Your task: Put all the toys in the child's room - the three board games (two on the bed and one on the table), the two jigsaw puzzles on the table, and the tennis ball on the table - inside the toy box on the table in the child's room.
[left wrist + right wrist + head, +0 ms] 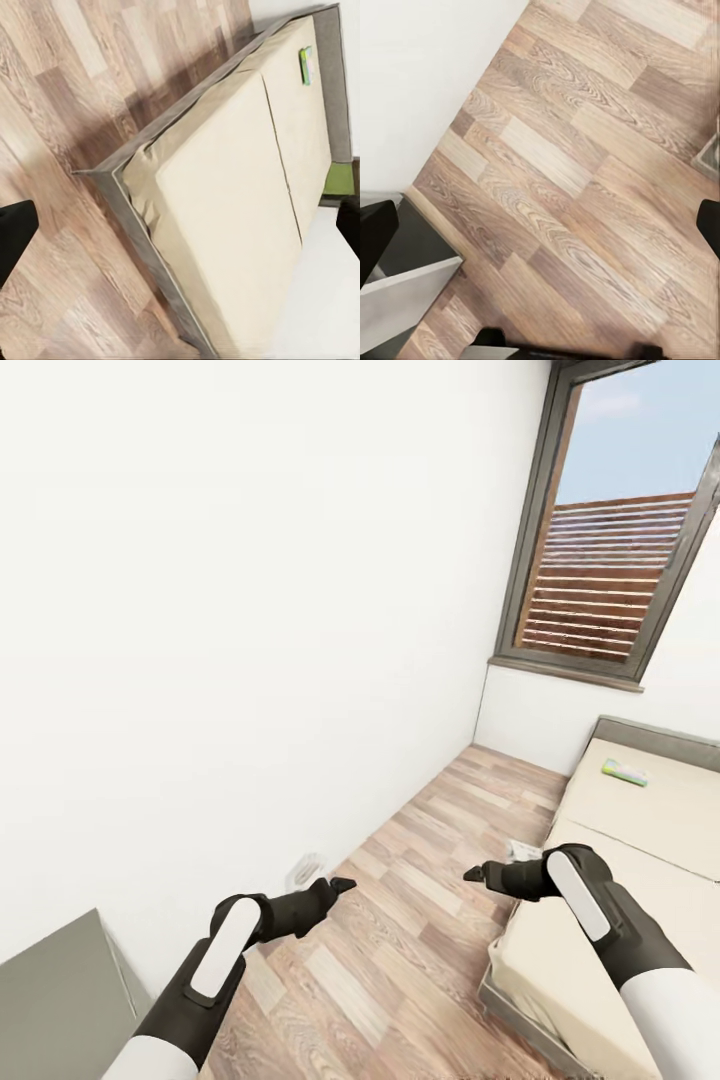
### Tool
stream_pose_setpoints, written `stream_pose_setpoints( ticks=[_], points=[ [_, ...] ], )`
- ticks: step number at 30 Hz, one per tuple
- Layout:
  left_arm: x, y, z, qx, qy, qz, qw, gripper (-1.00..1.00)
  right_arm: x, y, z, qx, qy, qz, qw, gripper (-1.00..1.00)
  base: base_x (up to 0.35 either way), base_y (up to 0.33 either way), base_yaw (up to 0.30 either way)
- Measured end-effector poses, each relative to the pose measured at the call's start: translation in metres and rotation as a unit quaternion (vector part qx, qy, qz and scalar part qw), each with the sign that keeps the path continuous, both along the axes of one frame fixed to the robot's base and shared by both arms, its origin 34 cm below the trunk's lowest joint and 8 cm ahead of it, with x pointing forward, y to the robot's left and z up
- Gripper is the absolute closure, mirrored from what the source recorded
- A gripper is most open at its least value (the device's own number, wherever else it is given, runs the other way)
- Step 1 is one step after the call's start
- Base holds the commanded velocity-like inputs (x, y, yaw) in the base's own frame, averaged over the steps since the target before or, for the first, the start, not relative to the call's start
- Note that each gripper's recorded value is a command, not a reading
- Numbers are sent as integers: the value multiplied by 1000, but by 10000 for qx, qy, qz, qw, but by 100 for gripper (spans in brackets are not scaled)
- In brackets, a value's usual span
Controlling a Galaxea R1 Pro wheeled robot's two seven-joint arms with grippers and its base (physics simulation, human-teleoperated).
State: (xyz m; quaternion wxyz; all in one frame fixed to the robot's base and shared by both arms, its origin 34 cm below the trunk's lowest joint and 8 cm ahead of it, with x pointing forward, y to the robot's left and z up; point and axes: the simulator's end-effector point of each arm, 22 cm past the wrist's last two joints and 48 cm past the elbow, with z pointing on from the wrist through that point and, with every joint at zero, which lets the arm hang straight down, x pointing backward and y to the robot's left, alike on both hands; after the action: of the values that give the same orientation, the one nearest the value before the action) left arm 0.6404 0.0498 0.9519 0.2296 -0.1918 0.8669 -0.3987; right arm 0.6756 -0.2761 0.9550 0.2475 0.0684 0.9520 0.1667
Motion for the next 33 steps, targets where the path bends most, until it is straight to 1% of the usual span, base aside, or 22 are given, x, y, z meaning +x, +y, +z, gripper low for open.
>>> stream_pose_setpoints(
  ticks=[8,10,11,13,18,23,27,33],
  points=[
    [3,2,-10,74,153,10,9999,-100,-3,9,-4,-23,51,113,9999,-100,0,0,-286],
    [5,3,-16,109,238,10,9997,-100,2,10,-4,-28,-83,66,9999,-100,0,0,-283],
    [5,3,-15,108,238,10,9997,-100,2,10,-4,-29,-87,66,9999,-100,0,0,-282],
    [8,4,-19,136,298,7,9995,-100,8,8,-8,-57,-232,-43,9997,-100,0,0,-281],
    [10,4,-20,135,312,3,9994,-100,10,7,-14,-110,-284,-72,9995,-100,0,0,-281],
    [10,4,-21,135,311,7,9994,-100,10,9,-18,-173,-302,-25,9994,-100,0,0,-281],
    [10,6,-25,157,306,77,9994,-100,9,12,-20,-218,-314,28,9993,-100,0,0,-281],
    [-3,10,-41,180,412,172,9988,-100,8,15,-22,-250,-321,75,9991,-100,0,0,-281]
  ],
)
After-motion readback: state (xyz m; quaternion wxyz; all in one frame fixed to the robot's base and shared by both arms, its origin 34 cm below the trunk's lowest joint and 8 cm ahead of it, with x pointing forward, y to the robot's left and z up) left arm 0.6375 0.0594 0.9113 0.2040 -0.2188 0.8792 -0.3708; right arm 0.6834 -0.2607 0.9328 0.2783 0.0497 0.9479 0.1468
